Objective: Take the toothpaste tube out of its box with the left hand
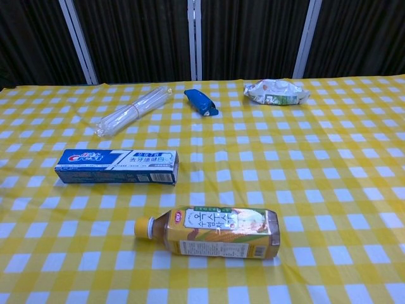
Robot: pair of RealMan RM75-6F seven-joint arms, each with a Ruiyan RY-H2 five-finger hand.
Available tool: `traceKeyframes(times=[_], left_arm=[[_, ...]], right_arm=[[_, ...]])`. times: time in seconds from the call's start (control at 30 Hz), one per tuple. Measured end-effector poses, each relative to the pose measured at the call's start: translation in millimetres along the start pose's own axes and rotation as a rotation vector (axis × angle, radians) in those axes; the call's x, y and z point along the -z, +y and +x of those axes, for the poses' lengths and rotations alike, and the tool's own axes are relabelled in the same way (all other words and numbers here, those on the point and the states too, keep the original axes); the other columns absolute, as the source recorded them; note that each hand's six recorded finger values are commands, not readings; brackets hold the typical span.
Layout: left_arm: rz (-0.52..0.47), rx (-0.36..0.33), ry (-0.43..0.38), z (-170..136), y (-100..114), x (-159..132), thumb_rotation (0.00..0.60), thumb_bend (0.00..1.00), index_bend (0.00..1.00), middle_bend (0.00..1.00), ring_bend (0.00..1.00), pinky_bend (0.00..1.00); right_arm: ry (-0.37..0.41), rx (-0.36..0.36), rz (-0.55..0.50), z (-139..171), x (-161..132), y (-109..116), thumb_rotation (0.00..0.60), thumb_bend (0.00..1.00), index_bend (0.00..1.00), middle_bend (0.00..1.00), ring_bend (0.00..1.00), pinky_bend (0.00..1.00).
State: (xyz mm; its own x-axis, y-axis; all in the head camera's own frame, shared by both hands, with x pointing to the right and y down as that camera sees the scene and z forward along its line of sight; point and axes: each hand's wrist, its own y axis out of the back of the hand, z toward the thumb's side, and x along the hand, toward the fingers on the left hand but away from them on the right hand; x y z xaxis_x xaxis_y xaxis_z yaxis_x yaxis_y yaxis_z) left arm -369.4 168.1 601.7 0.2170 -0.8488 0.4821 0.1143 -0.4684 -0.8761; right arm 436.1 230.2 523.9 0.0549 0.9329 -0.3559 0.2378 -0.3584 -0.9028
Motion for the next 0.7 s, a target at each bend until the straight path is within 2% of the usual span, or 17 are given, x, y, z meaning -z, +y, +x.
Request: traceKeyframes(times=[0.2,0.27,0.4,0.7], left_arm=[[0.055,0.076,-0.061,40.4,-5.4,-24.8,0.600,0.05,0.16,0.02,0.10,0.17],[0.067,0.092,-0.068,48.3,-8.9,-30.1,0.600,0.05,0.16,0.02,0.10,0.17],[0.087,0.135,-0.074,63.6,-18.6,-39.7,0.600,0.14,0.16,0.03,0.10,0.17],[0.114,0.231,-0.075,88.7,-42.0,-60.7,0.600,0.14,0.17,0.04,0.11,0.17]], right_arm=[[-0.008,-0.002,-0.015,-1.5,3.0,1.8,0.600,0.08,0.00,0.00,0.00,0.00],[-0.011,-0.004,-0.018,-2.1,4.0,1.9,0.600,0.08,0.00,0.00,0.00,0.00],[-0.016,-0.005,-0.026,-3.3,5.7,2.5,0.600,0.08,0.00,0.00,0.00,0.00],[-0.026,-0.008,-0.043,-5.5,9.5,4.1,0.600,0.08,0.00,0.00,0.00,0.00]])
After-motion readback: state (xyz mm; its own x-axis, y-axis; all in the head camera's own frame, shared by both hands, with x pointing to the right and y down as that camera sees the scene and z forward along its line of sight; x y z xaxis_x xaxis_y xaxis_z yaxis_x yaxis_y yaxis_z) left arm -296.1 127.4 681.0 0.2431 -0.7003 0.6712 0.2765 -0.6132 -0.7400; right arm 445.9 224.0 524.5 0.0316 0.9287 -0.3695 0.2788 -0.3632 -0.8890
